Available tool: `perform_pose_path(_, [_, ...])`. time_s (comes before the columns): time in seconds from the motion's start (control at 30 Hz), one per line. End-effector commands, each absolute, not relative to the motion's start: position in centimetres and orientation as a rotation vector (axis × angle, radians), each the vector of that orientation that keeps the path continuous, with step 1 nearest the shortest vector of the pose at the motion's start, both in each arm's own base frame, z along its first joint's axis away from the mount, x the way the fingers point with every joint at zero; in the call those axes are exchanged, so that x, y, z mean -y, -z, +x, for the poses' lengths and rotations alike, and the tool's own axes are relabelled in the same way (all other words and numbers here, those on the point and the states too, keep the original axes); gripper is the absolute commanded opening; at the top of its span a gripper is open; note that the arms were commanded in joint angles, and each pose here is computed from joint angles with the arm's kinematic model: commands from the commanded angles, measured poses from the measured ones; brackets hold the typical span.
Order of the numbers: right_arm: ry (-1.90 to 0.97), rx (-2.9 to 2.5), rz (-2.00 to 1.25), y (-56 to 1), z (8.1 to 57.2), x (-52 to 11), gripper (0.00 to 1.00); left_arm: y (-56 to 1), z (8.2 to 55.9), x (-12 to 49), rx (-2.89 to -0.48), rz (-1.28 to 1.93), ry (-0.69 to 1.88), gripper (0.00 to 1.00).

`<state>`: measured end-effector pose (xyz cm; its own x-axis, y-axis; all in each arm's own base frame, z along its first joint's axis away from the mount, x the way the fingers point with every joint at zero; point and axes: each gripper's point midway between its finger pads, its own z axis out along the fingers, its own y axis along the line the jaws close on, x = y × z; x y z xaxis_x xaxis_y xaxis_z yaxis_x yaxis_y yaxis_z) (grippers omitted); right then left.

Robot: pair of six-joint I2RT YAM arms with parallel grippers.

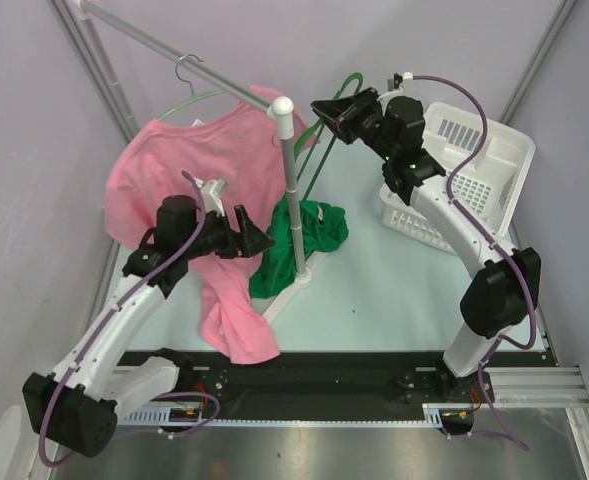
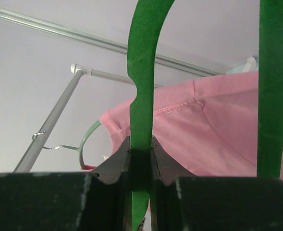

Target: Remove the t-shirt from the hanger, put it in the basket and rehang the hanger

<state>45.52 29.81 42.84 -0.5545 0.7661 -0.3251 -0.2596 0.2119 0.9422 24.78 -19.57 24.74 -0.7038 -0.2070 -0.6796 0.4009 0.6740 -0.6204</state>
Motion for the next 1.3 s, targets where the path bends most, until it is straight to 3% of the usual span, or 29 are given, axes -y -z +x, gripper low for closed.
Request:
perform_pose_path(0.0, [-1.599, -1.476, 0.511, -48.0, 44.2, -28.7, 0.0, -24.1, 25.9, 20.2, -2.071, 0.208, 1.007, 0.89])
perform_pose_path(0.3, [-1.604, -1.457, 0.587, -46.1, 46.7, -29.2, 0.0, -20.1, 24.3, 22.0, -2.077, 0.263, 1.177, 0.88])
perform_pose_path(0.37, [-1.638, -1.446, 0.588, -46.2, 46.8, -29.7, 0.0, -18.9, 24.8, 21.9, -2.106, 0.208, 1.166, 0.82])
perform_pose_path(0.4, [-1.64, -1.452, 0.59, -46.1, 46.9, -29.8, 0.0, -17.7, 25.2, 21.7, -2.149, 0.181, 1.14, 0.65])
perform_pose_path(0.47, [-1.634, -1.459, 0.601, -45.8, 47.0, -30.0, 0.0, -16.8, 25.9, 21.3, -2.171, 0.145, 1.09, 0.51])
perform_pose_path(0.6, [-1.594, -1.465, 0.617, -45.0, 47.3, -29.5, 0.0, -16.4, 26.8, 19.9, -2.18, 0.049, 0.98, 0.0])
perform_pose_path(0.8, [-1.417, -1.481, 0.619, -44.1, 49.0, -26.1, 0.0, -17.2, 25.7, 14.4, -2.164, -0.187, 0.692, 0.0])
perform_pose_path(1.0, [-1.265, -1.501, 0.617, -42.3, 51.2, -21.1, 0.0, -16.7, 23.7, 11.9, -2.154, -0.326, 0.616, 0.0])
perform_pose_path(1.17, [-1.317, -1.5, 0.624, -42.2, 51.2, -20.0, 0.0, -16.5, 23.5, 11.0, -2.162, -0.352, 0.562, 0.0])
perform_pose_path(1.23, [-1.342, -1.511, 0.606, -42.3, 51.1, -20.6, 0.0, -16.8, 23.5, 10.7, -2.169, -0.338, 0.535, 0.08])
perform_pose_path(1.27, [-1.356, -1.513, 0.608, -42.3, 51.1, -20.7, 0.0, -18.0, 23.5, 10.7, -2.153, -0.325, 0.538, 0.17])
